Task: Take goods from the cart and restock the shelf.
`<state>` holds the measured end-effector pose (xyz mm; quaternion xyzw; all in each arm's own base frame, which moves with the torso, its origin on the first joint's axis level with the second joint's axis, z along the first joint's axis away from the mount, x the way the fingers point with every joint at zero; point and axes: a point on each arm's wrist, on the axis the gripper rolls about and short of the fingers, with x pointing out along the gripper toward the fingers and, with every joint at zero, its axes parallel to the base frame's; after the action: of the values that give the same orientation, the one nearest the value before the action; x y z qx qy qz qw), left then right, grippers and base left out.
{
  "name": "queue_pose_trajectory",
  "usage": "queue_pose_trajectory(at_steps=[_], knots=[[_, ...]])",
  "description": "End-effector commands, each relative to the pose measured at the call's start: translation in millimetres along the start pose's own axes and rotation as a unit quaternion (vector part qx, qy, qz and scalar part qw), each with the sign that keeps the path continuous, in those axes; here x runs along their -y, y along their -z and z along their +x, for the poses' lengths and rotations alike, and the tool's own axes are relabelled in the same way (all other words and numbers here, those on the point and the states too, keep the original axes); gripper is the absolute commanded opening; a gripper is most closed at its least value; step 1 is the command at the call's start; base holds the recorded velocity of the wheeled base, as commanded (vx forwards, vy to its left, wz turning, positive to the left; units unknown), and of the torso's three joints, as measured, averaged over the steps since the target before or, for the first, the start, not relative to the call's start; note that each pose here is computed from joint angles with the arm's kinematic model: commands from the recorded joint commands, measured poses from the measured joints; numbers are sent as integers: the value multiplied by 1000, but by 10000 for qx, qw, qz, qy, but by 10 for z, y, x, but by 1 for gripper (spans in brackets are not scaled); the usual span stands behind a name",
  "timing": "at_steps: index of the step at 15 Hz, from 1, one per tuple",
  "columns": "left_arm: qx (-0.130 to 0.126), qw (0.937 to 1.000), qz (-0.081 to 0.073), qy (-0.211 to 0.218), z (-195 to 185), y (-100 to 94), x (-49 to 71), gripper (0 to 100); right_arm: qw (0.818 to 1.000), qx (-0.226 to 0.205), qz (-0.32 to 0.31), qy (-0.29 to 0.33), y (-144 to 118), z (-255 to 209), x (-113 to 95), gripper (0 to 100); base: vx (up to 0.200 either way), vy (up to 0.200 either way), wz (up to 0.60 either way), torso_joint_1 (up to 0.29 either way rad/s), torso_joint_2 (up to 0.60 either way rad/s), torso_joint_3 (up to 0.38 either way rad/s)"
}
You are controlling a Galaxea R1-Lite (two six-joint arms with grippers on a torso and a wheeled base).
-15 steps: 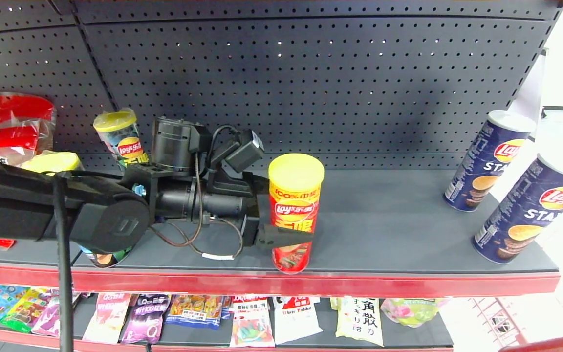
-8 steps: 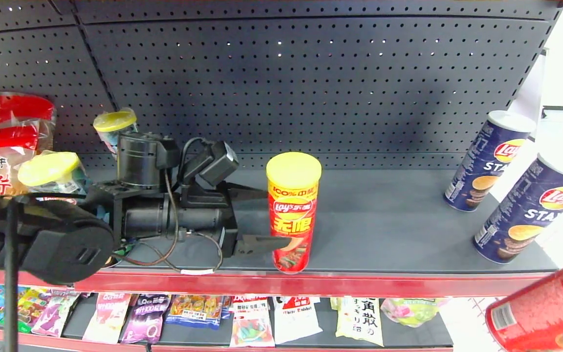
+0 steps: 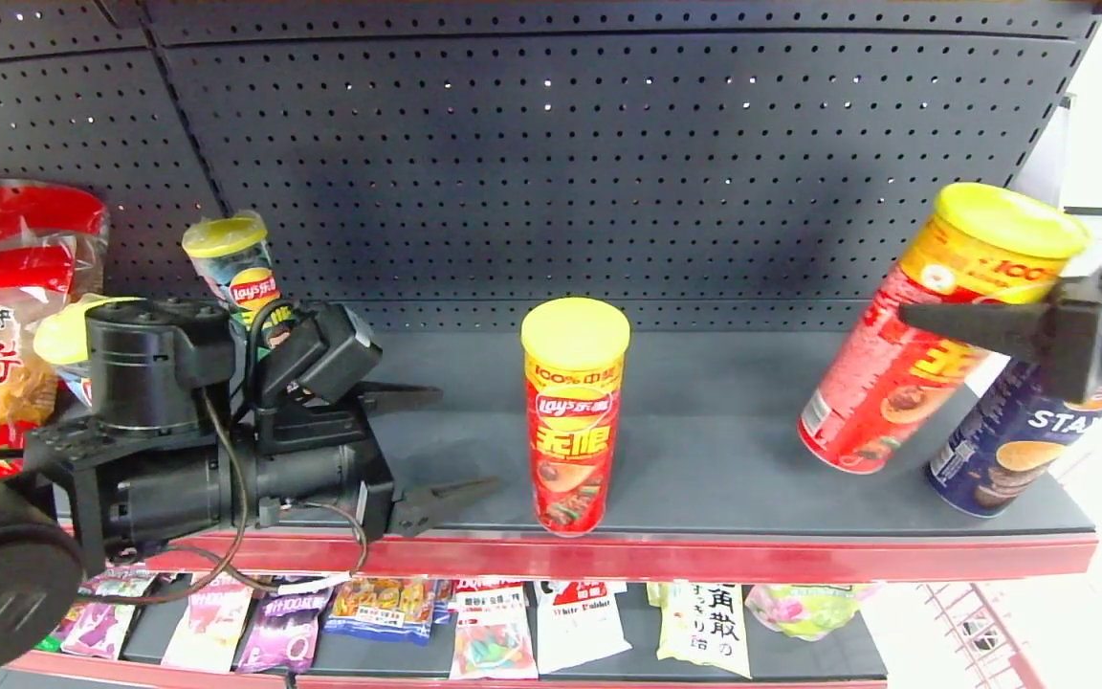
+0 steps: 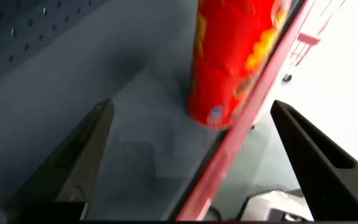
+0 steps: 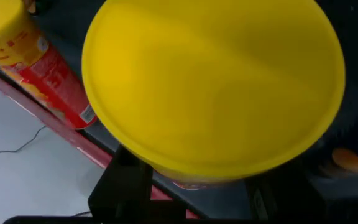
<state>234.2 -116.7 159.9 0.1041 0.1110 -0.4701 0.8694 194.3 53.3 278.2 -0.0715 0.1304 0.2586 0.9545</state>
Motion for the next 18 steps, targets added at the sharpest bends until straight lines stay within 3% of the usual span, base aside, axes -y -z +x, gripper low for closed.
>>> queue_pose_trajectory(at_steps=[1,5,8,10,13,18], knots=[[-11,10000,-25,-67,-190,56,121,100,9987,-309,-158,-381,-76,613,-5,0,0,0,0,0,0,0],[-57,9999,-55,-104,-436,166,307,100,9956,-296,-296,-833,-249,1214,-170,0,0,0,0,0,0,0],[11,9991,-246,-349,-590,170,395,100,9924,-264,-405,-1135,-308,1536,-350,0,0,0,0,0,0,0],[1,9988,-259,-426,-663,210,446,100,9907,-231,-452,-1261,-341,1731,-440,0,0,0,0,0,0,0],[-12,9985,-259,-485,-756,269,515,100,9895,-324,-457,-1331,-286,1866,-488,0,0,0,0,0,0,0],[-46,9982,-270,-541,-781,262,525,100,9887,-305,-471,-1394,-275,2064,-536,0,0,0,0,0,0,0]])
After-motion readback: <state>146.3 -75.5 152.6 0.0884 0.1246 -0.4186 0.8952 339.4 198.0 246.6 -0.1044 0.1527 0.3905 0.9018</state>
